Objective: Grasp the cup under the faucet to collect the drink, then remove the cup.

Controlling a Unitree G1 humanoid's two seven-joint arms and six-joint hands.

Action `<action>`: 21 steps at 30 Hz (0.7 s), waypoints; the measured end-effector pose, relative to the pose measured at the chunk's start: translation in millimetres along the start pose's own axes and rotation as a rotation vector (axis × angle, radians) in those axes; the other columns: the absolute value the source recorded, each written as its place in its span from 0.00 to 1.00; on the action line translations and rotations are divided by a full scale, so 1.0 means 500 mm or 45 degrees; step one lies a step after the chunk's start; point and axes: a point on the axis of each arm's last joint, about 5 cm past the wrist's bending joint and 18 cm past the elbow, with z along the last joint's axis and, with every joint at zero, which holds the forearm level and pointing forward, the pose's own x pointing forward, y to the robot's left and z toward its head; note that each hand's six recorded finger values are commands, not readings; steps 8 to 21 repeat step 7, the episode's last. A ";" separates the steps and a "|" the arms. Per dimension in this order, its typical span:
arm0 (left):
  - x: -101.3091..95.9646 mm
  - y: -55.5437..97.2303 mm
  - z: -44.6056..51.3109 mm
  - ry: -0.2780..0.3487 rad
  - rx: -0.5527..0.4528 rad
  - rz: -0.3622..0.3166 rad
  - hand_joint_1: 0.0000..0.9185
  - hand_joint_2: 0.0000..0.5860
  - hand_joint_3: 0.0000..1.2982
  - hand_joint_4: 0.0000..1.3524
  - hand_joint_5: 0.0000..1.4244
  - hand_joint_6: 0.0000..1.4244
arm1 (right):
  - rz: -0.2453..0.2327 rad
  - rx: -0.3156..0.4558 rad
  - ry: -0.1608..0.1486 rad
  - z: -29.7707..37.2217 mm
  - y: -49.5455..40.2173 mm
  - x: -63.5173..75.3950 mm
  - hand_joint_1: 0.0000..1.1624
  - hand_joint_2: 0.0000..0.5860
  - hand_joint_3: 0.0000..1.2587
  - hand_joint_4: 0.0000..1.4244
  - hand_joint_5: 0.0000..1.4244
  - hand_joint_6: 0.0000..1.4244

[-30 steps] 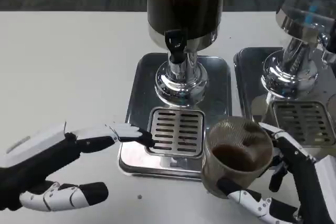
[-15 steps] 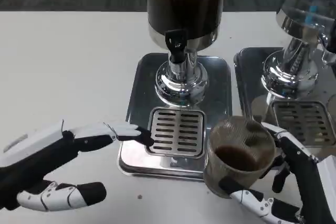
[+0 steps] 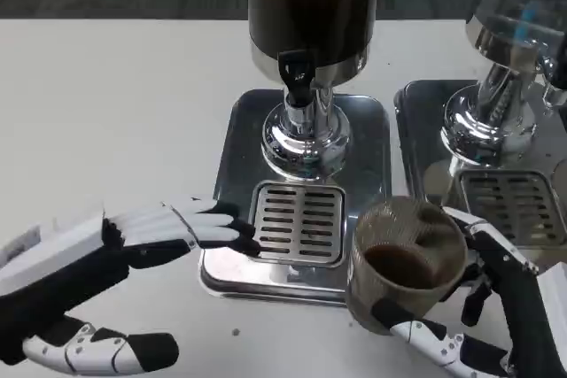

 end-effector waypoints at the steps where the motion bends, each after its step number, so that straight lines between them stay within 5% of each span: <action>1: -0.001 0.000 0.000 0.001 0.001 0.004 0.00 0.33 0.19 0.10 0.06 0.08 | 0.000 0.000 0.000 0.000 0.000 0.000 0.56 0.40 0.48 0.49 0.58 0.78; 21: -0.002 0.001 0.001 -0.002 0.015 0.023 0.00 0.33 0.19 0.10 0.06 0.07 | 0.000 -0.001 0.001 0.000 -0.001 0.000 0.56 0.40 0.49 0.49 0.59 0.78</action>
